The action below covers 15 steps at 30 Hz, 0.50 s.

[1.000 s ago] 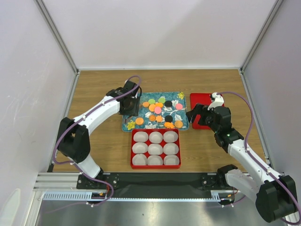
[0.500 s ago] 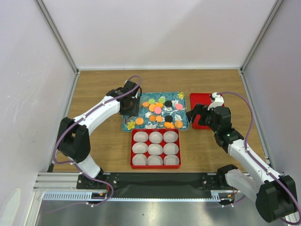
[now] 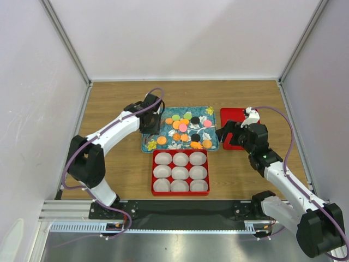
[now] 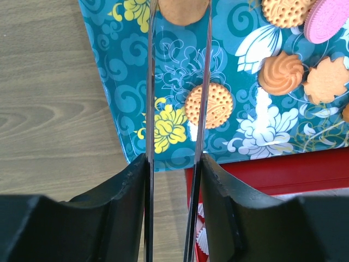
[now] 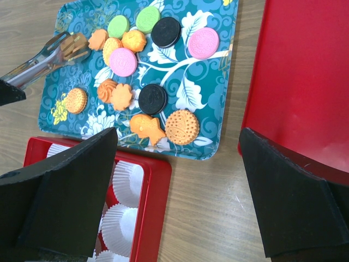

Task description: Pack the cookies

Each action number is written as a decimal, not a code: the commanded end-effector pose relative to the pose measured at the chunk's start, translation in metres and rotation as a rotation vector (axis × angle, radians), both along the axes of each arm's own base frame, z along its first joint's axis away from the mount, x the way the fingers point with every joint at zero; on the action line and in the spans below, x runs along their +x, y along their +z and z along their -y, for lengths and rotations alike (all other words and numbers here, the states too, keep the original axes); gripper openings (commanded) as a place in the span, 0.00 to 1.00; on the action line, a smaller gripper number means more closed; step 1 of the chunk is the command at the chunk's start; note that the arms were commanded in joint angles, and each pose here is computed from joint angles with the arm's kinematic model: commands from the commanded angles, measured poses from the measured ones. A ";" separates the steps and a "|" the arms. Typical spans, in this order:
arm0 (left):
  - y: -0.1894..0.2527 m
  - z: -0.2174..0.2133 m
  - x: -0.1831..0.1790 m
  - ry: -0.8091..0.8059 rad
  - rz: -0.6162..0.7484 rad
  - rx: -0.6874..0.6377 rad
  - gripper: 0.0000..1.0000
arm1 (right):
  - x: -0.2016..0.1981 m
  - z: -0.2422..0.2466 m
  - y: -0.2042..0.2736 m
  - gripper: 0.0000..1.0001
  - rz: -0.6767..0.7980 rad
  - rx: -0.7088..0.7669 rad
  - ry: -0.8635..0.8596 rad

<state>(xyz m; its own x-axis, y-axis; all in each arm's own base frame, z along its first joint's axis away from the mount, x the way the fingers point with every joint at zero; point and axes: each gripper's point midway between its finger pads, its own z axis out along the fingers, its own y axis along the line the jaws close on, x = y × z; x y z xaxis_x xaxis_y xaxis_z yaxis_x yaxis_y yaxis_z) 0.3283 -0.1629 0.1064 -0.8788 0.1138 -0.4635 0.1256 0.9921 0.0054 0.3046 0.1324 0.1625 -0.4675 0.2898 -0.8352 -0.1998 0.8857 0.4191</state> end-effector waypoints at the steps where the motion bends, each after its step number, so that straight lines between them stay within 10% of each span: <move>1: 0.008 0.007 0.007 -0.006 0.027 -0.014 0.44 | 0.005 -0.001 0.014 1.00 0.048 0.004 0.003; 15: 0.057 0.004 0.005 -0.014 0.110 -0.048 0.42 | 0.007 -0.004 0.013 1.00 0.045 0.007 0.012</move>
<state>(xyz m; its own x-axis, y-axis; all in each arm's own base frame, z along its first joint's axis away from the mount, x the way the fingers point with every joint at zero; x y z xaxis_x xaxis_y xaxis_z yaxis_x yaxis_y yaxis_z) 0.3277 -0.1622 0.1218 -0.8736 0.1118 -0.4737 0.1256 0.9921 0.0026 0.3049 0.1326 0.1608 -0.4720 0.2883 -0.8331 -0.1982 0.8861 0.4189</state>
